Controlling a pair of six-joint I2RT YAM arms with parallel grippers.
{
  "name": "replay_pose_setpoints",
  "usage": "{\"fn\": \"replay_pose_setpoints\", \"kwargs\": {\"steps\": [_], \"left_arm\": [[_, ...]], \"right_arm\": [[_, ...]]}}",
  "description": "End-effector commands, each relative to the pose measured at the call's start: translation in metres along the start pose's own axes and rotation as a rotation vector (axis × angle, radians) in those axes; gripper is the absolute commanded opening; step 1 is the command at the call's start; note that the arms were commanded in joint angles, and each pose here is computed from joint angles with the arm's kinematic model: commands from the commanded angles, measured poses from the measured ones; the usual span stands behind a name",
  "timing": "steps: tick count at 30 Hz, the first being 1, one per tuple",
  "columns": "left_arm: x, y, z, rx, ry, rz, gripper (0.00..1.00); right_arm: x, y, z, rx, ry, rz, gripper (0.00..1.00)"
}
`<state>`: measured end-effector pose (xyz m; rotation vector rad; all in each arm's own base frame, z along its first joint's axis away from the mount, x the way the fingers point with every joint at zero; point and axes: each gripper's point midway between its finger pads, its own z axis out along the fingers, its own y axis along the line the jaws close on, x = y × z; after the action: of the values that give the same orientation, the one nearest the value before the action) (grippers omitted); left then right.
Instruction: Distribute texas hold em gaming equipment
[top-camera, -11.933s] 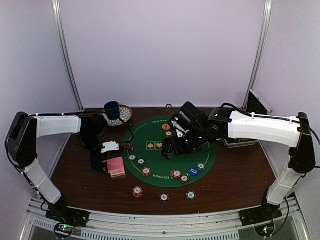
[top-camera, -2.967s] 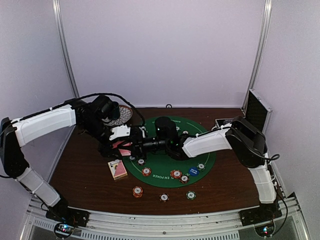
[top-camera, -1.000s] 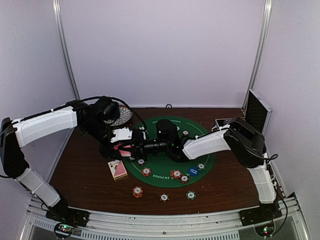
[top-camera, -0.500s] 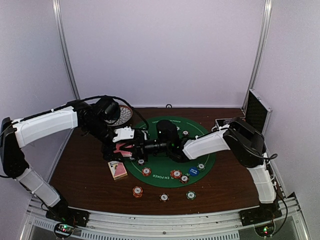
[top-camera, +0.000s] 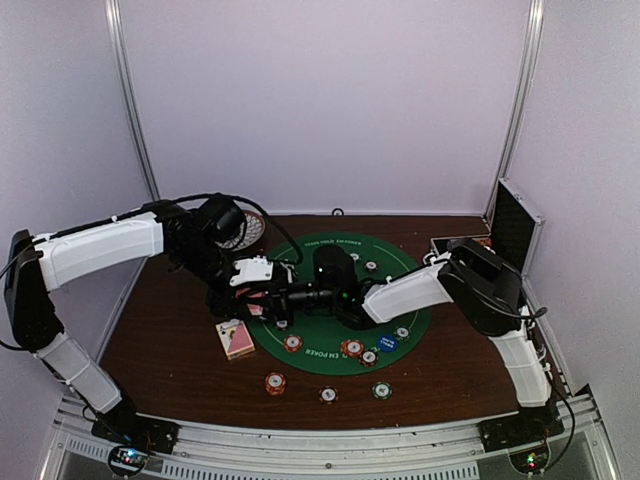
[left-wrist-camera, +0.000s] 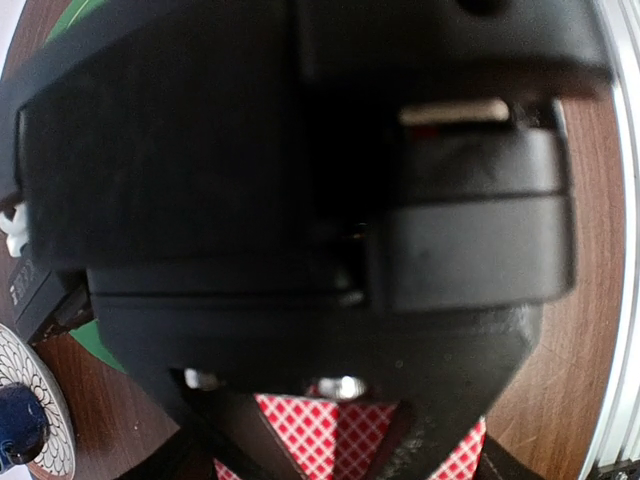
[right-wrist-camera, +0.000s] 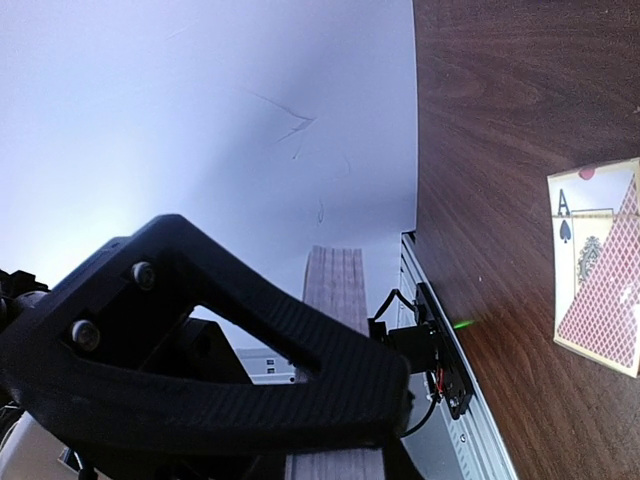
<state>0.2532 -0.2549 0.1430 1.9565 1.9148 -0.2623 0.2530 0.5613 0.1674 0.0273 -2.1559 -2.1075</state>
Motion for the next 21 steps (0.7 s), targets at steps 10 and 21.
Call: {"fn": "replay_pose_setpoints", "kwargs": {"steps": [10,21], "left_arm": [[-0.0150,0.0124,-0.0100,-0.047,-0.029,0.008,0.47],[-0.0118,0.0134,-0.0080,-0.055,0.008,0.020,0.26]], "right_arm": [[0.0044,0.0236,0.0059,-0.098,0.019,-0.047,0.15],[0.0032,0.0248,0.0084,-0.110,0.020,-0.043,0.28]]}}
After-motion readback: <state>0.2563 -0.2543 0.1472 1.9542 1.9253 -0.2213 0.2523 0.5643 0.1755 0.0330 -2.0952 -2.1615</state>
